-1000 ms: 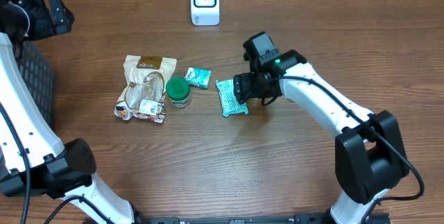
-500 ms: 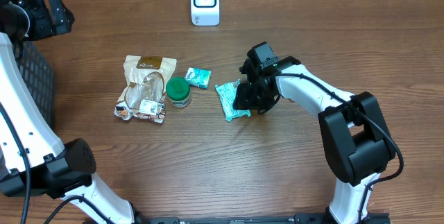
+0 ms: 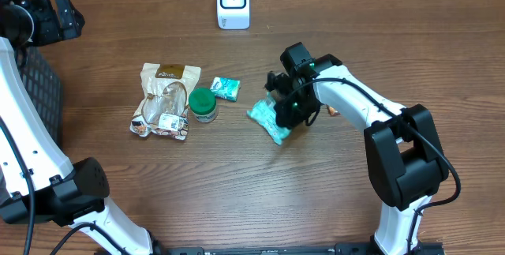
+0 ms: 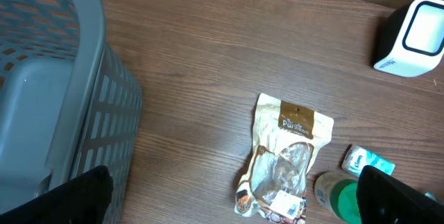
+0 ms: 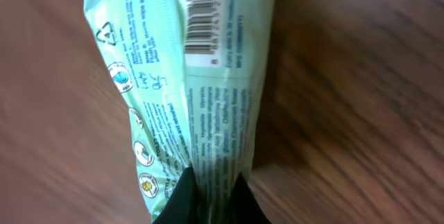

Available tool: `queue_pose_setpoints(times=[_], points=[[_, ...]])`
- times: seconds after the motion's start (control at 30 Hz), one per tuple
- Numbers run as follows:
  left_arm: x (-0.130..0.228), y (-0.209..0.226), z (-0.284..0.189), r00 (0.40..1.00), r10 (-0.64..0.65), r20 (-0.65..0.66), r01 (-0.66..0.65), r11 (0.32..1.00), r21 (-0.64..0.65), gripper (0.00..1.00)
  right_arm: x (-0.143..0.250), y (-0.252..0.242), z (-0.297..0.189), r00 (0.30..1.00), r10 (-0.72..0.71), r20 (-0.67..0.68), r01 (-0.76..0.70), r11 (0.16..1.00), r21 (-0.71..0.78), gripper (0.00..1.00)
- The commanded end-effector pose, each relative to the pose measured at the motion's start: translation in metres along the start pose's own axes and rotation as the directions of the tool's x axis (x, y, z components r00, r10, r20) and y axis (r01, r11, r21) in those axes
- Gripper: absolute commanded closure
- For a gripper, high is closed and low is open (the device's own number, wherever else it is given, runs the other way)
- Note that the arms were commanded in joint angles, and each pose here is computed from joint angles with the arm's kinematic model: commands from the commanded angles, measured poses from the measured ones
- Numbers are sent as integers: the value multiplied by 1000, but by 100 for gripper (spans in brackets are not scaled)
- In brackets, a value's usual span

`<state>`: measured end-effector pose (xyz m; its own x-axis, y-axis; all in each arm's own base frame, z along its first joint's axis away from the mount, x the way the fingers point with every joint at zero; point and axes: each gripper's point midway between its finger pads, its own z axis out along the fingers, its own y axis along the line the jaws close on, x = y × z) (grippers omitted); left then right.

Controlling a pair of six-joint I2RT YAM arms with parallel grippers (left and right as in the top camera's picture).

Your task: Scan the item barcode

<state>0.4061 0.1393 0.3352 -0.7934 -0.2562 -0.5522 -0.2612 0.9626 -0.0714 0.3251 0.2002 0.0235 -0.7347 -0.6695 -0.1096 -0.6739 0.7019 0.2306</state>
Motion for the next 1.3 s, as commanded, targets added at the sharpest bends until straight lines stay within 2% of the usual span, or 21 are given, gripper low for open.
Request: queue_pose_setpoints(times=[0.0,0.07,0.1,0.13,0.17,0.2,0.23,0.33,0.4,0.47,0.6,0.73,1.0,1.27], points=[[-4,-7,-14,999,27,39,-27,1000,5,0,-5,-7,-3,942,-335,-10,335,941,36,96],[-5,-7,-14,999,27,39,-27,1000,5,0,-6,-8,-3,913,-409,-10,409,912,43,96],[-4,-7,-14,999,27,39,-27,1000,5,0,-9,-9,-4,913,-408,-4,408,912,53,93],[-4,-7,-14,999,27,39,-27,1000,5,0,-11,-9,-5,923,-385,5,384,922,57,74],[-4,-7,-14,999,27,39,-27,1000,5,0,-16,-11,-9,946,-324,20,323,944,65,58],[-4,-7,-14,999,27,39,-27,1000,5,0,-24,-13,-17,975,-218,45,214,974,73,49],[-4,-7,-14,999,27,39,-27,1000,5,0,-28,-14,-26,989,-139,60,134,988,69,46],[-5,-7,-14,999,27,39,-27,1000,5,0,-36,-16,-54,987,132,93,-135,990,29,21],[-5,-7,-14,999,27,39,-27,1000,5,0,-35,-17,-66,943,321,91,-319,947,-32,12],[-4,-7,-14,999,27,39,-27,1000,5,0,-27,-20,-67,899,432,65,-428,901,-66,8],[-4,-7,-14,999,27,39,-27,1000,5,0,1,-25,-51,788,614,-35,-613,780,-127,5],[-4,-7,-14,999,27,39,-27,1000,5,0,26,-28,-31,708,698,-108,-707,698,-116,6],[-4,-7,-14,999,27,39,-27,1000,5,0,30,-23,-14,694,710,-122,-720,676,-157,18],[-4,-7,-14,999,27,39,-27,1000,5,0,34,-26,8,688,720,-95,-724,669,-170,24]])
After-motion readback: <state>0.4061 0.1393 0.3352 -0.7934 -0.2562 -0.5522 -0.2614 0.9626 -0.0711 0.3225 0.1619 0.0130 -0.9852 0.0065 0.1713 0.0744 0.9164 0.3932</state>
